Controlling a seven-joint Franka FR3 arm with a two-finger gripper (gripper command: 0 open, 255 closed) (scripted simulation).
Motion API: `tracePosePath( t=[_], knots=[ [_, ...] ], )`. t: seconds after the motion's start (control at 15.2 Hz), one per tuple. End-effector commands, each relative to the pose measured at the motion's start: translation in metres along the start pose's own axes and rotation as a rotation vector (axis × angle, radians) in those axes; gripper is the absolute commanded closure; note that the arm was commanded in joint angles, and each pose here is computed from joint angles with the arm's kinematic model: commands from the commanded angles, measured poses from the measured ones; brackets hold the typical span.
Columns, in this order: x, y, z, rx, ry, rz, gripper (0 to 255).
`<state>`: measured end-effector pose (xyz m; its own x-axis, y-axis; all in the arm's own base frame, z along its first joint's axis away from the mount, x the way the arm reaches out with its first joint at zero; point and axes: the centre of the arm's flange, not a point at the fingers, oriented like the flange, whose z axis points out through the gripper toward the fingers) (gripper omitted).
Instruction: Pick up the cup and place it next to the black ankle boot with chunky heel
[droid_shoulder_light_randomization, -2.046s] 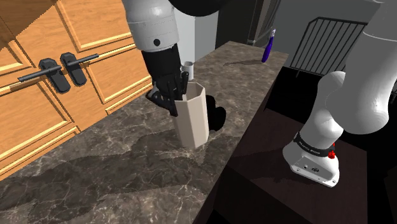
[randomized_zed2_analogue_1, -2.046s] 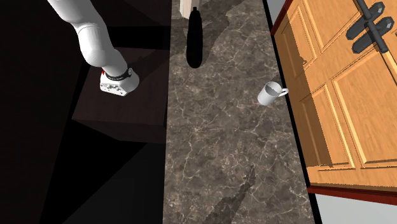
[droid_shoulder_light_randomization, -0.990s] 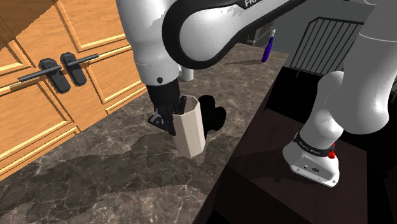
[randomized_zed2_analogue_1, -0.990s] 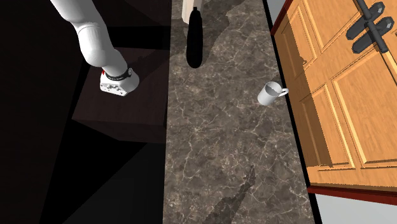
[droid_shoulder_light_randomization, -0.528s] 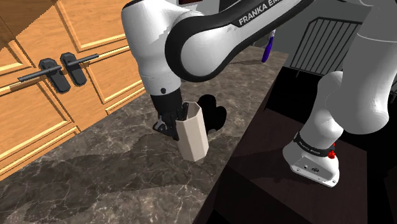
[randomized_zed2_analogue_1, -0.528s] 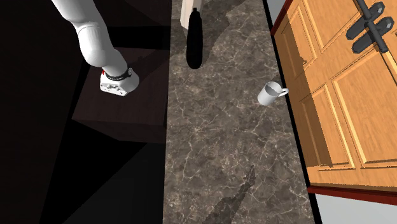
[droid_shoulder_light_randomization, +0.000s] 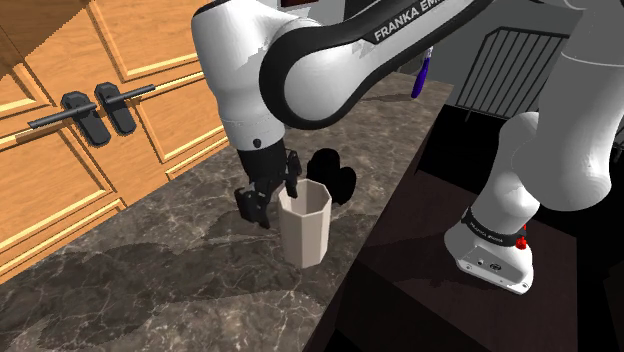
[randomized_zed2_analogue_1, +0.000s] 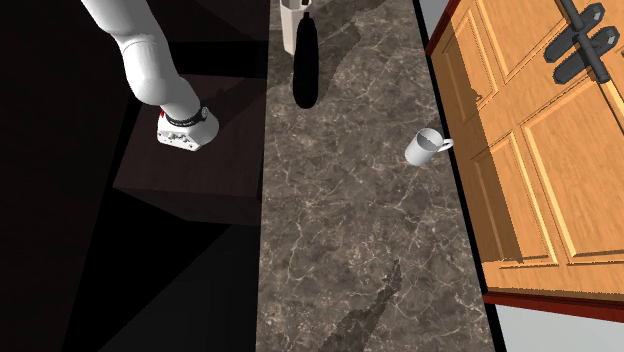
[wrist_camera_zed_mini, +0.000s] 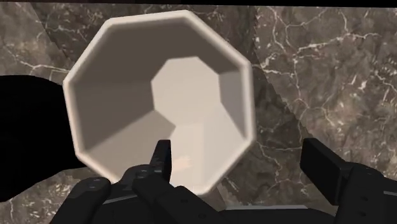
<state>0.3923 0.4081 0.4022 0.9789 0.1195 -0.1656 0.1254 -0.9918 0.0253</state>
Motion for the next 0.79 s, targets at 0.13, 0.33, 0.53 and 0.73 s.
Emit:
tracePosePath(
  t=[0.13,0.33,0.53,0.73],
  knots=[
    [0.001,0.0,-0.026,0.0,0.0,0.0,0],
    [0.001,0.0,-0.05,0.0,0.0,0.0,0],
    [0.001,0.0,-0.05,0.0,0.0,0.0,0],
    [0.001,0.0,-0.05,0.0,0.0,0.0,0]
  ],
)
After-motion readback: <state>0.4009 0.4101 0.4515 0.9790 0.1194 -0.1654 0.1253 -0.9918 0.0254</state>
